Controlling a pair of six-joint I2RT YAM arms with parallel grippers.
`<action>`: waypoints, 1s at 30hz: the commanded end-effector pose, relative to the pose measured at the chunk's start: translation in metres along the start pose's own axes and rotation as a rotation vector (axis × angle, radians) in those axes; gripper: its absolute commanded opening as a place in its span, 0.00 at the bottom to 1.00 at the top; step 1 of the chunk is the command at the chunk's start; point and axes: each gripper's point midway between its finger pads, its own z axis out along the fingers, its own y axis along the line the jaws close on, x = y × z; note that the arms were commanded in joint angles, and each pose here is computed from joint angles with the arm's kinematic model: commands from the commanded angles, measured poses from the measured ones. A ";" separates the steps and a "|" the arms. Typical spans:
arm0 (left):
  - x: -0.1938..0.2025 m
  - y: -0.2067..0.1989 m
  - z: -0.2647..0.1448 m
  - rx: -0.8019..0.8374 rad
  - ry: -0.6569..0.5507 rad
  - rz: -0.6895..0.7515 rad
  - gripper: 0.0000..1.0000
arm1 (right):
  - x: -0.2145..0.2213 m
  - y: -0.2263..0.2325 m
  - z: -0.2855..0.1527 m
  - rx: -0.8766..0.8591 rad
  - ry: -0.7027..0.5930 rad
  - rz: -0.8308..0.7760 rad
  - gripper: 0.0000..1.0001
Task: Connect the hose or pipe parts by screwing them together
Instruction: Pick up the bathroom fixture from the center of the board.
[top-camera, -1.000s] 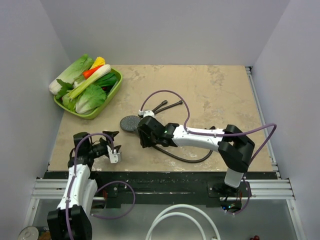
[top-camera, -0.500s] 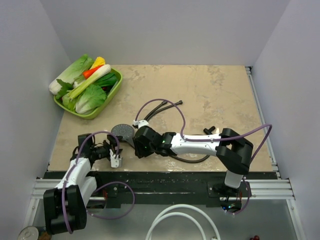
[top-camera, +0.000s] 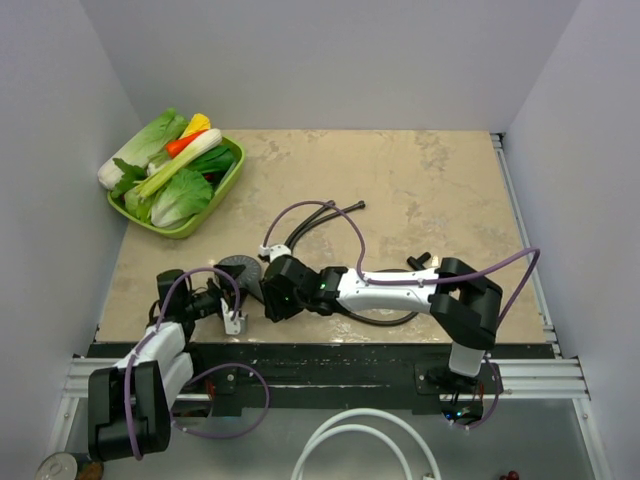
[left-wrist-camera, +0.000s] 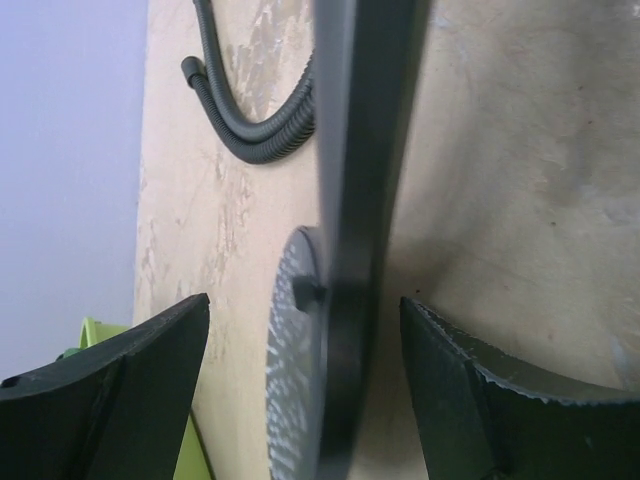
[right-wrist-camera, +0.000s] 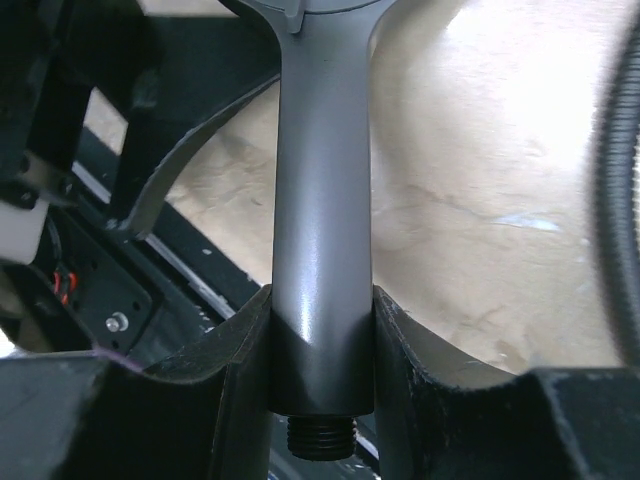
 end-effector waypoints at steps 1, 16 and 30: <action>-0.008 0.016 0.003 -0.048 -0.056 0.051 0.81 | -0.002 0.026 -0.002 -0.051 0.009 -0.046 0.00; 0.016 0.030 -0.005 -0.126 0.079 -0.039 0.00 | -0.051 -0.006 -0.040 0.119 -0.115 -0.080 0.71; 0.026 0.015 -0.019 -0.196 0.212 0.188 0.00 | -0.205 -0.160 -0.020 0.266 -0.233 0.285 0.69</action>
